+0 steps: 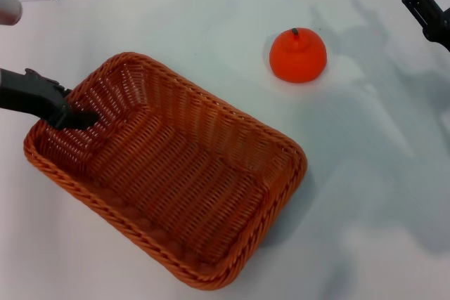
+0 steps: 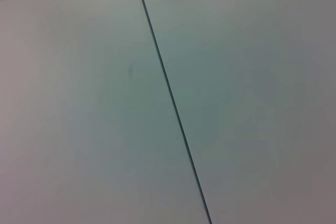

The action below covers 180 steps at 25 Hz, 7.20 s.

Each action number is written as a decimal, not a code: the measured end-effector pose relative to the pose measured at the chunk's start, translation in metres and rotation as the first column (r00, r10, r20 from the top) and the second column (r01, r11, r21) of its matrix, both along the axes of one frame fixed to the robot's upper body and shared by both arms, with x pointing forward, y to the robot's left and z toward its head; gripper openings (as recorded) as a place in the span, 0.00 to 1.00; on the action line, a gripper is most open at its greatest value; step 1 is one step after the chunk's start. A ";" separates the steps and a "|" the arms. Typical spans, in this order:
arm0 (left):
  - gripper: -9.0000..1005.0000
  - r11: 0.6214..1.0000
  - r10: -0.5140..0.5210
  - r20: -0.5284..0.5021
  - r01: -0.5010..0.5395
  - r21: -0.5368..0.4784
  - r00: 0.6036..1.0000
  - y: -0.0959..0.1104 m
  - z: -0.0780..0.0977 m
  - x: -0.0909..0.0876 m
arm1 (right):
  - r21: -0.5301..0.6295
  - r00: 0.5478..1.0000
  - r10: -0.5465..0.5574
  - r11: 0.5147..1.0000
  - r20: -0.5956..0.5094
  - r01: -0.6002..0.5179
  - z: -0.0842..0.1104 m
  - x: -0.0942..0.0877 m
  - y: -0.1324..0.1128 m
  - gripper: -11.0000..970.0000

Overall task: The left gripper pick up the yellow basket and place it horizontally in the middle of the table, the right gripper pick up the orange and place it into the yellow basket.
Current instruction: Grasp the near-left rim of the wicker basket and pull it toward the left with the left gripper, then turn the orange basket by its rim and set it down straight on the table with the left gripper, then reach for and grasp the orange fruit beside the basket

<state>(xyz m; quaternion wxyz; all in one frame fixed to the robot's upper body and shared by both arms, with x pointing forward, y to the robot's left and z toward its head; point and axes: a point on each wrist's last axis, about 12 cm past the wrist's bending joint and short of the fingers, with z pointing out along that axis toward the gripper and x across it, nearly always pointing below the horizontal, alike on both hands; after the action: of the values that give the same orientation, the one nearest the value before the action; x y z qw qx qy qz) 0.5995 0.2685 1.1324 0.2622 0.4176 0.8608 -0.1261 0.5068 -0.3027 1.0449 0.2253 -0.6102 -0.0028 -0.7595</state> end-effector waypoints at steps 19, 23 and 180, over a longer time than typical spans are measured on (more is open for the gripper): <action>0.22 1.000 -0.003 -0.026 0.003 0.006 1.000 -0.001 0.013 0.000 | 0.001 1.000 -0.014 1.000 -0.009 0.014 0.000 0.004 -0.001 0.94; 0.21 1.000 0.025 -0.113 -0.027 -0.010 0.993 -0.001 0.017 0.004 | 0.000 1.000 -0.015 1.000 -0.008 0.015 0.001 0.006 -0.001 0.94; 0.92 0.383 0.815 0.220 -0.213 -0.899 0.536 0.106 0.018 -0.033 | -0.075 0.980 -0.040 0.997 -0.196 0.025 -0.017 0.024 0.003 0.88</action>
<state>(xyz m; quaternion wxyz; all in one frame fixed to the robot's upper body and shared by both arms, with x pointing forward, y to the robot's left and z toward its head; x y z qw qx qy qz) 0.5663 0.3742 1.1504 0.7196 -0.0476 0.6488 -0.2426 0.5308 -0.2993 1.0276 0.1900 -0.6903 0.0023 -0.6981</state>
